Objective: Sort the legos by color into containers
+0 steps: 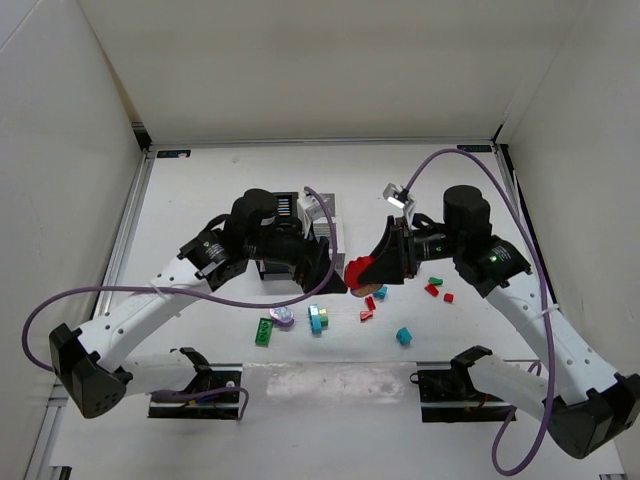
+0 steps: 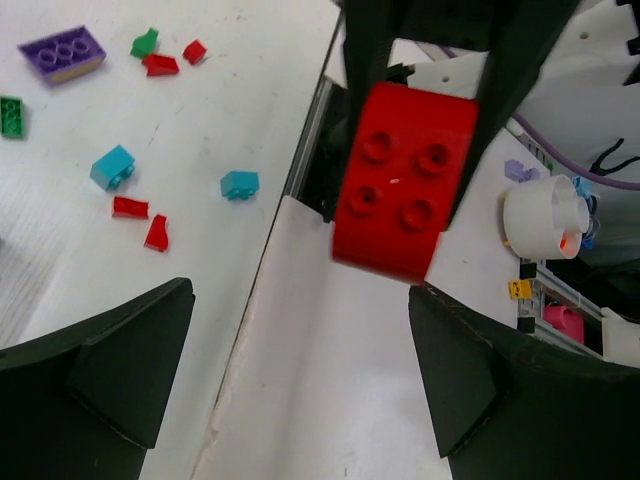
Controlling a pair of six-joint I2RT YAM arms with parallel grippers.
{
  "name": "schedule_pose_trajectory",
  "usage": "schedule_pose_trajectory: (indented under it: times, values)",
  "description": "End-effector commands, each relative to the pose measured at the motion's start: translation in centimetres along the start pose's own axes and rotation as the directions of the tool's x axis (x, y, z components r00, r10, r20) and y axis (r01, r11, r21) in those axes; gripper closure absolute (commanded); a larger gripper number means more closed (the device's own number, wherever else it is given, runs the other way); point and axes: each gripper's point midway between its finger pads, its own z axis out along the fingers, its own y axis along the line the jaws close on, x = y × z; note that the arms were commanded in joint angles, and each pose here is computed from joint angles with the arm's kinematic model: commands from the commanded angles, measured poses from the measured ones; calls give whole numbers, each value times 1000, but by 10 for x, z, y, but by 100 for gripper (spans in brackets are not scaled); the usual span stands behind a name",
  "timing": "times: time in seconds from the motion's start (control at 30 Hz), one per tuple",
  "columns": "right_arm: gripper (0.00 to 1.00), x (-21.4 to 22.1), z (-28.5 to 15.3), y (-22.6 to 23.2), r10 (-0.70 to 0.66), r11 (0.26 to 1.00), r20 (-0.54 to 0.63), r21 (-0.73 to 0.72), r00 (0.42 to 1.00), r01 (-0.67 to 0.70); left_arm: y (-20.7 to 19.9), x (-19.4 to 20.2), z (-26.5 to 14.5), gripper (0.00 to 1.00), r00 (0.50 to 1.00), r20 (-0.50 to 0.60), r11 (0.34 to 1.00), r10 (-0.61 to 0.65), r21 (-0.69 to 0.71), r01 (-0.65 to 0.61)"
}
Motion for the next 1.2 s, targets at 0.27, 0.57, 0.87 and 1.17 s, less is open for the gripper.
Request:
schedule_pose_trajectory:
  times: [0.27,0.57,0.87,1.17]
  values:
    - [100,-49,-5,-1,-9,991,265,133,964,-28,-43,-39,-2,0,981,180,980,71,173,-102]
    - [100,-66,0,2,29,990,367,116,930,-77,-43,-49,7,15,977,200,981,72,161,-105]
    - [100,-62,5,0,45,989,368,113,929,-92,-49,-61,-1,54,957,282,981,74,149,-120]
    - [100,-86,-23,-10,7,981,512,163,859,-105,-47,-46,-1,75,958,285,981,16,179,-70]
